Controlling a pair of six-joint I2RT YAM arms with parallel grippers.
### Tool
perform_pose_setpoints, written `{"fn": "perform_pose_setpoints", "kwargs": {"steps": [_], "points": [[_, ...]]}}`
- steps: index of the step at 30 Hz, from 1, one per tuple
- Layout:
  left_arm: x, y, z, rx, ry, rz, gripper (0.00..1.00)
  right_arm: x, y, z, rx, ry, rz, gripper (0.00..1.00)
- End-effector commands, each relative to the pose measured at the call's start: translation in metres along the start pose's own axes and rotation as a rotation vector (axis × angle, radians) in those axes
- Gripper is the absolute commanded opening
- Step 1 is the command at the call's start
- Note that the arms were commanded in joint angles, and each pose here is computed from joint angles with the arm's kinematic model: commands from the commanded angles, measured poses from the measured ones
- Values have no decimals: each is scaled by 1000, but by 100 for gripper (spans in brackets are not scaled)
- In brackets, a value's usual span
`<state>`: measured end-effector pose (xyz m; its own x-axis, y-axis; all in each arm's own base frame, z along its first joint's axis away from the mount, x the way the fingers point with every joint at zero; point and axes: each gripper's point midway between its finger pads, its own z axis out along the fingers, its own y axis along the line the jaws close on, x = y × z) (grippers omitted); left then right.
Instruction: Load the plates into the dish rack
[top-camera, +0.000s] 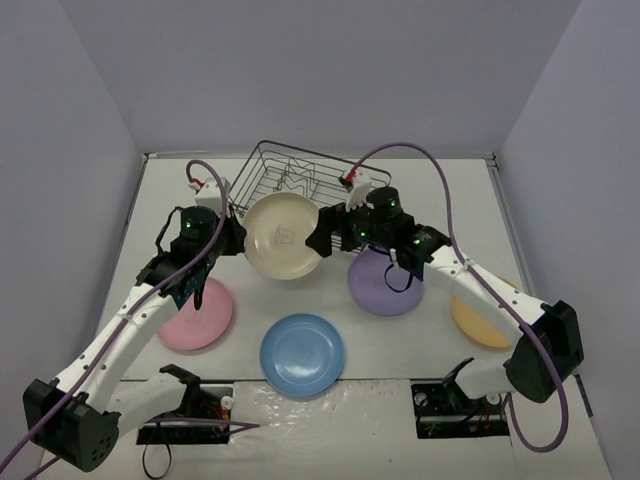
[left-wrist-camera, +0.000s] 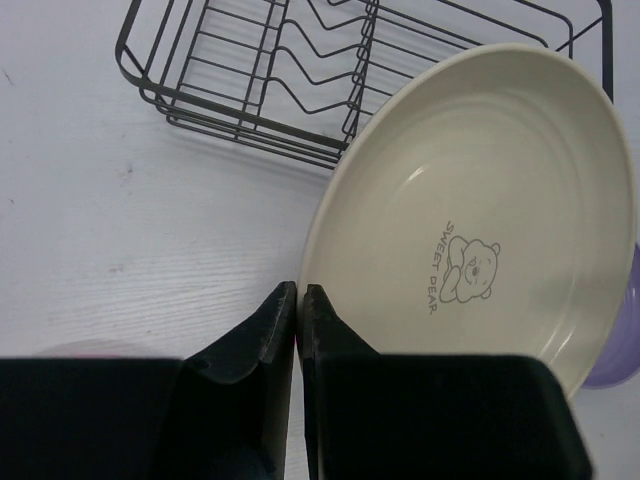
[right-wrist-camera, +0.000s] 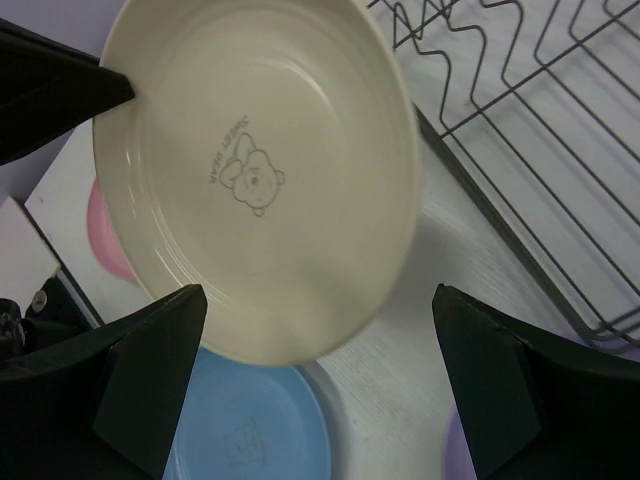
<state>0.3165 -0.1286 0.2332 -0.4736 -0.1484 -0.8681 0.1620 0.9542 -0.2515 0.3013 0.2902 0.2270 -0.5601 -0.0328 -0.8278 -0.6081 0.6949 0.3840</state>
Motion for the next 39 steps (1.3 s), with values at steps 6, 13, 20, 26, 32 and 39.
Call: {"fn": "perform_pose_setpoints", "kwargs": {"steps": [6,13,20,26,32,39], "points": [[-58,-19,-15,19,-223,-170,0,-55,45,32,-79,-148,-46,53],[-67,-21,-27,53,-295,-195,0,-66,45,32,-50,-189,-66,44],[-73,-21,-36,56,-319,-191,0,-80,35,31,23,-224,-66,22],[-76,-29,-38,108,-341,-206,0,-99,33,27,55,-280,-86,0],[-86,-30,-39,109,-364,-204,35,-125,17,16,175,-355,-144,0],[-82,-23,-22,39,-316,-171,90,-160,-4,3,359,-394,-252,0]]}}
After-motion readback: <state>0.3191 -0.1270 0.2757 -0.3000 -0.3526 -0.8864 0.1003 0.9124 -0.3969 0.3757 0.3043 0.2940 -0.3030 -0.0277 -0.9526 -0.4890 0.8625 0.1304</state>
